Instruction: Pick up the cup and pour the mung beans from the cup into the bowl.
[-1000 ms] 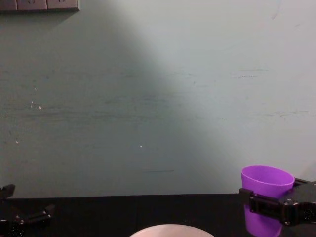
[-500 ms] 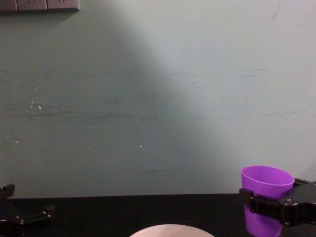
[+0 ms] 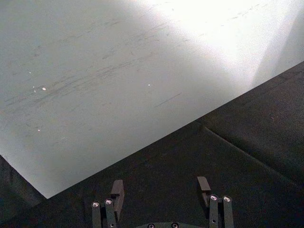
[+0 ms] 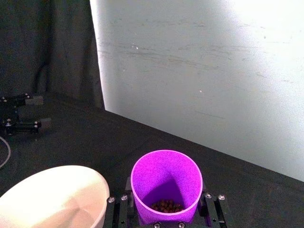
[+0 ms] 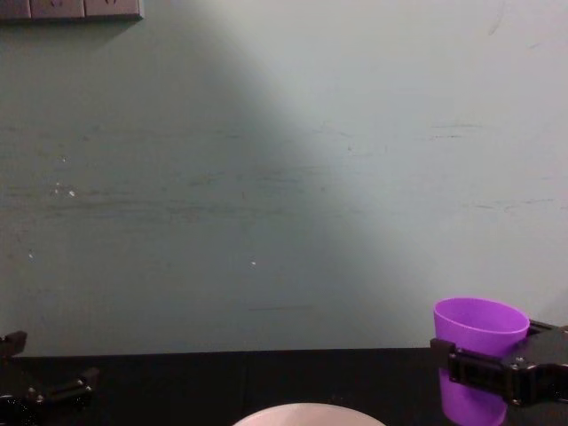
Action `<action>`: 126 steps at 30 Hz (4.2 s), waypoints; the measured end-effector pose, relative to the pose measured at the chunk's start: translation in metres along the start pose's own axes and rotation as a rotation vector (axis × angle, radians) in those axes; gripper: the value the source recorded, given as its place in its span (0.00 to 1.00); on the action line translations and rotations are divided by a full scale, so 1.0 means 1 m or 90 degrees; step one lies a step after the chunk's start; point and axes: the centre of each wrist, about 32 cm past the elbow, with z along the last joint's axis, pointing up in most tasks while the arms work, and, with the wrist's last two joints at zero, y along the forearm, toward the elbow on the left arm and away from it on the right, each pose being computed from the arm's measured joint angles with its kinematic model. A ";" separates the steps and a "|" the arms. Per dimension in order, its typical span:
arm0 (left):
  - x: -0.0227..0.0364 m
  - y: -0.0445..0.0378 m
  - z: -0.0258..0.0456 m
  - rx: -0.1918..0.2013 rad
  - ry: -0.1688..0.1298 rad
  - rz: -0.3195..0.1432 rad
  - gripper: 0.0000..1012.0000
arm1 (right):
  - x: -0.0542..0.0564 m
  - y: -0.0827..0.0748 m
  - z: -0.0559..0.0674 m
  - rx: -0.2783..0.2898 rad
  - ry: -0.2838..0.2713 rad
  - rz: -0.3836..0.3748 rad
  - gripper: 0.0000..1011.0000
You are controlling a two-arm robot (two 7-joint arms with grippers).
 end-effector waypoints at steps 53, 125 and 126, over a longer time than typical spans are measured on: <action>0.0000 0.0000 0.0000 0.000 0.000 0.000 0.99 | 0.000 0.000 0.000 0.000 0.000 0.000 0.72; 0.0000 0.0000 0.0000 0.000 0.000 0.000 0.99 | -0.013 0.006 0.026 -0.037 -0.169 0.021 0.72; 0.0000 0.0000 0.0000 0.000 0.000 0.000 0.99 | -0.014 0.007 0.027 -0.040 -0.180 0.023 0.72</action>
